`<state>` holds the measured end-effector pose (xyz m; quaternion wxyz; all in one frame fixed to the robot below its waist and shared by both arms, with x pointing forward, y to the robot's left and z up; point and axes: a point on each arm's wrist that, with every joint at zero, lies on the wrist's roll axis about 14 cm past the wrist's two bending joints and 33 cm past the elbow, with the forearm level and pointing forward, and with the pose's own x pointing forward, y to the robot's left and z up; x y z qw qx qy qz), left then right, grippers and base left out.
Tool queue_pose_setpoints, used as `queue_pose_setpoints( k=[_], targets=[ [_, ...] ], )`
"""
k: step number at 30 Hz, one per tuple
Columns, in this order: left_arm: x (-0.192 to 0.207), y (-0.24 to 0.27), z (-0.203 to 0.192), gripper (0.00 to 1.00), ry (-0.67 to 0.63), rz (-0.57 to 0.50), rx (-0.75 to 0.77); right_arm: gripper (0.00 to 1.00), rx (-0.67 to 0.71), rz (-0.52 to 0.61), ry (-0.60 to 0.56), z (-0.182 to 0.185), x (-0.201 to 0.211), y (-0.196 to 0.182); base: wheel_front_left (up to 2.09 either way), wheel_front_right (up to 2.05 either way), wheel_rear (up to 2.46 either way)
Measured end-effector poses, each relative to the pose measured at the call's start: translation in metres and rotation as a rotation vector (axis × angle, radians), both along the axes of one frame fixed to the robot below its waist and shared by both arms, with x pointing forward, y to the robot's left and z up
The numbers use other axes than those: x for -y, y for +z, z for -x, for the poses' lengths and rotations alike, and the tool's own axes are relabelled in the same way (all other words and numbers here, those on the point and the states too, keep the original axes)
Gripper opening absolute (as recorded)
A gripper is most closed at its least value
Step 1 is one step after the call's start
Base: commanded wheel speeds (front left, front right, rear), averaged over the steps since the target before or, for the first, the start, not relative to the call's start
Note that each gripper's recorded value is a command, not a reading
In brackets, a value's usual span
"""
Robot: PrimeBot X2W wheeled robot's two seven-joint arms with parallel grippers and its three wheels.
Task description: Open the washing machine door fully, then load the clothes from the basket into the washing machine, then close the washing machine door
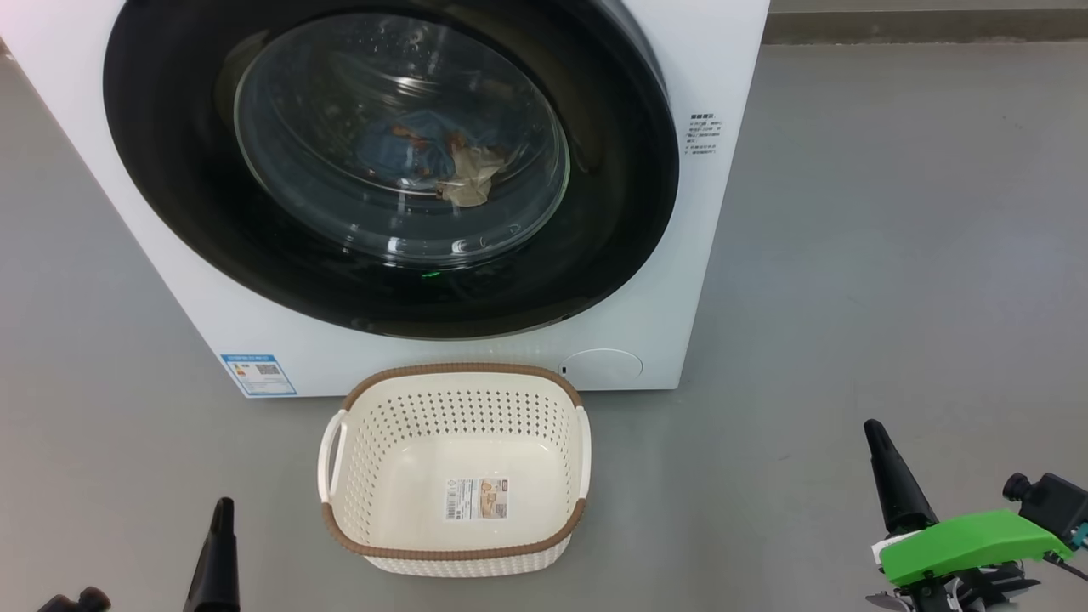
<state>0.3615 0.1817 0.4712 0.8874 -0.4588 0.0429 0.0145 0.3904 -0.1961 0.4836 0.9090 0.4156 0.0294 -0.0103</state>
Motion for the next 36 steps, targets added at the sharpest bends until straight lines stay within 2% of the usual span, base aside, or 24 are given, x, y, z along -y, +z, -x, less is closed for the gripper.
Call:
queue_pose_setpoints(
  k=[36],
  targets=[
    [-0.0041, 0.0042, -0.0091, 0.0, 0.031, 0.346, -0.014, 0.0, -0.006, -0.398, -0.052, 0.0026, 0.0085, 0.0035, 0.0, 0.0, 0.0]
  ],
)
